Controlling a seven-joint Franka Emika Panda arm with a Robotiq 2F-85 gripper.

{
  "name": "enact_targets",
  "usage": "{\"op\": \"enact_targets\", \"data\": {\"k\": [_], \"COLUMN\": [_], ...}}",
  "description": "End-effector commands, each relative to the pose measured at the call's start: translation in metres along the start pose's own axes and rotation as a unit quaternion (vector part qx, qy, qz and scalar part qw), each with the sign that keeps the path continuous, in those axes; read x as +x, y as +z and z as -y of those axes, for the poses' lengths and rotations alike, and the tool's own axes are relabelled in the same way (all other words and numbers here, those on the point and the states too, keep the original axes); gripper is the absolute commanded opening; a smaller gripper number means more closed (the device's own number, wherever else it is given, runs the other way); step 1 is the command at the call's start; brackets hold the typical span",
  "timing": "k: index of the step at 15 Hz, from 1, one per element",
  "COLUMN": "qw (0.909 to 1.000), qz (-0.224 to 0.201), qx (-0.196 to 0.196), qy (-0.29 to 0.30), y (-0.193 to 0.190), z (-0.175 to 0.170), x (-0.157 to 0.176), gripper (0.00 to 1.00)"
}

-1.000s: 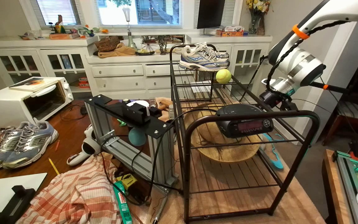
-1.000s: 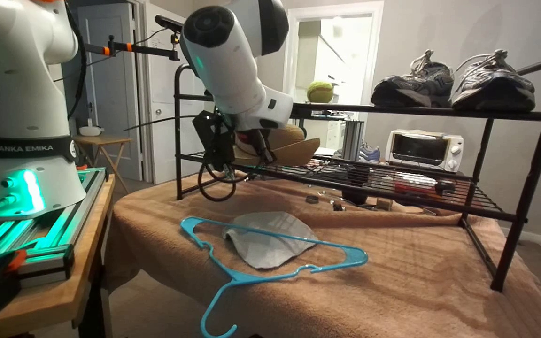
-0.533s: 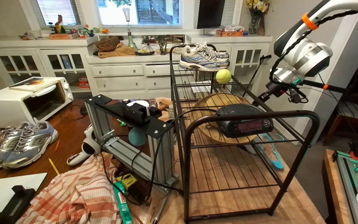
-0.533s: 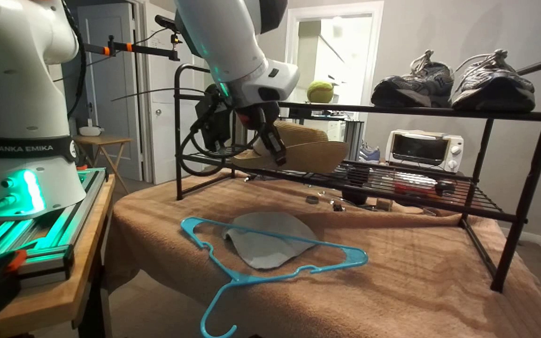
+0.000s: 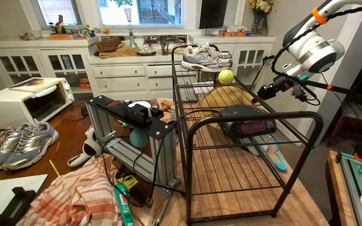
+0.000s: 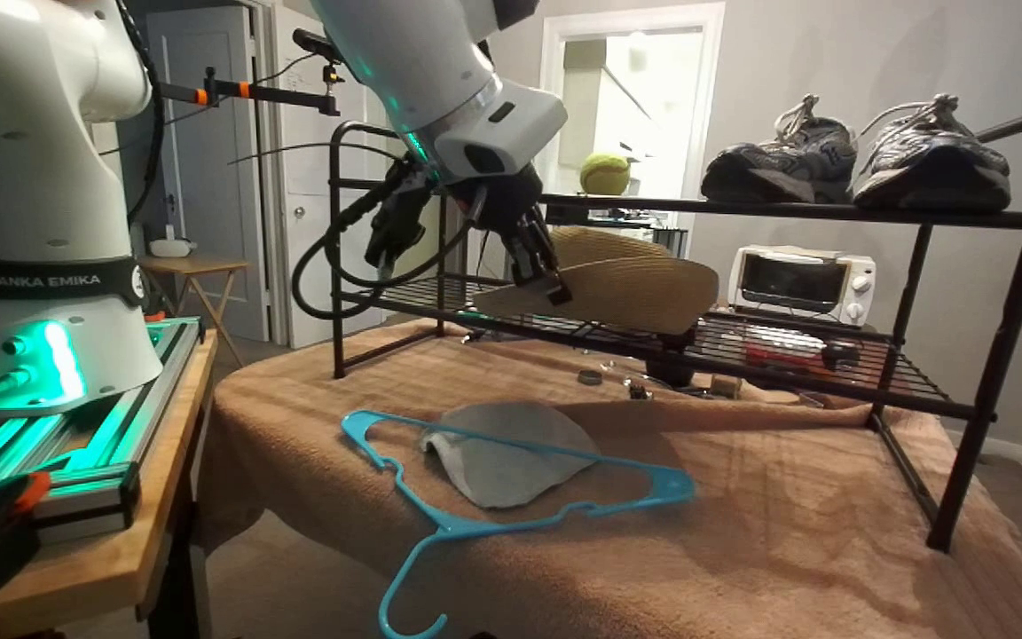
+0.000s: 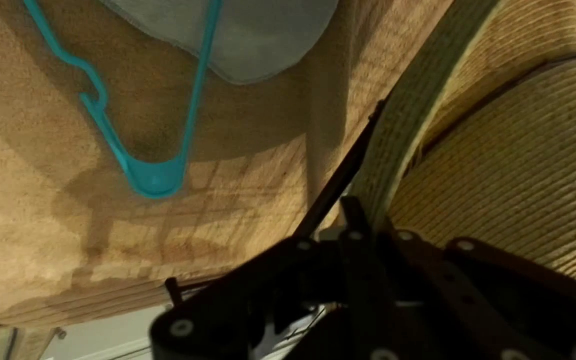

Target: Put the brown hat on the topmost shelf.

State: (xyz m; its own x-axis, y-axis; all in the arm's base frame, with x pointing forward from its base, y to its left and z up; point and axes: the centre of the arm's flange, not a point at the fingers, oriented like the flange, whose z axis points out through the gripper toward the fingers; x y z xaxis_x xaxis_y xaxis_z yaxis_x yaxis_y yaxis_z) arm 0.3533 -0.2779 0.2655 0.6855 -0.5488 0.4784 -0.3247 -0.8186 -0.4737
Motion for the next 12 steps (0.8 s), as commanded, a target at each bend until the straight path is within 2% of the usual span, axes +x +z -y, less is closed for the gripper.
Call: {"op": "enact_targets", "data": {"k": [1, 5, 12], "qw": [0.9970, 0.9909, 0.9707], "qz": [-0.054, -0.097, -0.202], "qx": [-0.018, -0.046, -0.079], "qy": [0.051, 0.081, 0.105], "y": [-0.011, -0.022, -0.042], "z": [-0.007, -0.020, -0.021], "x": [0.013, 0.023, 0.037], "gripper": [0.01, 0.01, 0.01]}}
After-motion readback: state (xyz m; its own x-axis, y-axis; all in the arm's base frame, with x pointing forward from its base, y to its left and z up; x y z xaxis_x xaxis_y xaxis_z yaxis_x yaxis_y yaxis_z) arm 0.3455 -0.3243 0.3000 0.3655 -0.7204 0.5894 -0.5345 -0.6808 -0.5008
